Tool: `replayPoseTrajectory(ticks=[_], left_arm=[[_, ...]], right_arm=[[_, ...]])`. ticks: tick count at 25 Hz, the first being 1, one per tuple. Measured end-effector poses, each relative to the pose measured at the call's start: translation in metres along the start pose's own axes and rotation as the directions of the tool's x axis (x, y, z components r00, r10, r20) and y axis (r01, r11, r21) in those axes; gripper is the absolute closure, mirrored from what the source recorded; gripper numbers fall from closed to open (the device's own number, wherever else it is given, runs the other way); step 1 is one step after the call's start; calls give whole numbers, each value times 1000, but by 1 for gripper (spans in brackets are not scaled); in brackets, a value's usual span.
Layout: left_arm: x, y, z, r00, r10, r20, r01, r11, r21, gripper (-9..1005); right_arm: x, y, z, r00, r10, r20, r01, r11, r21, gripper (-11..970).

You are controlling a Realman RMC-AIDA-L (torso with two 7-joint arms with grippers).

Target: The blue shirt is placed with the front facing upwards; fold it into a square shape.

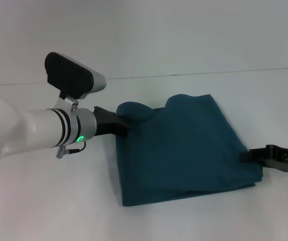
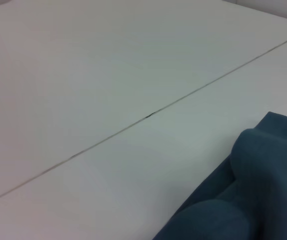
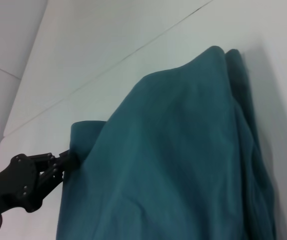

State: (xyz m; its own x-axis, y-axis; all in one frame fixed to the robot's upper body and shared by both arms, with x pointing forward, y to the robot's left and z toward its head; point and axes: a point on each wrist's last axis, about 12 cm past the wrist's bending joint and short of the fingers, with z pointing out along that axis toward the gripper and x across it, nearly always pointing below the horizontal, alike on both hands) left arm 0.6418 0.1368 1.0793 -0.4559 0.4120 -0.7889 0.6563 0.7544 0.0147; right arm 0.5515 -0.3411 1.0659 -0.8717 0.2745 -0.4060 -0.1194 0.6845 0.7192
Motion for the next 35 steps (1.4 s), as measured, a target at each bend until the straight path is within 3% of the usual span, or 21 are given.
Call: replayPoseTrajectory(ticks=[3,8,19,35], left_arm=[[1,0,0,1000,-7,-1,7,1000,-1,973],[3,1,-1,1000,-11,-3,11,1000,-2,968],[6,4,-2,1000,-28,-3,28,1000,-9,955],[7,6,-4,999,-34,3,34,999,-13,937]], right_arm=[[3,-3,-2,1000,10,3,-10,1000,6,662],[7,-7,-5,1000,23,5,-23,1000,11,893],[12,-10,-9,999,34,6,-34,999,14,943],[15,-13,-13,999,41,9,-41,999,17,920]])
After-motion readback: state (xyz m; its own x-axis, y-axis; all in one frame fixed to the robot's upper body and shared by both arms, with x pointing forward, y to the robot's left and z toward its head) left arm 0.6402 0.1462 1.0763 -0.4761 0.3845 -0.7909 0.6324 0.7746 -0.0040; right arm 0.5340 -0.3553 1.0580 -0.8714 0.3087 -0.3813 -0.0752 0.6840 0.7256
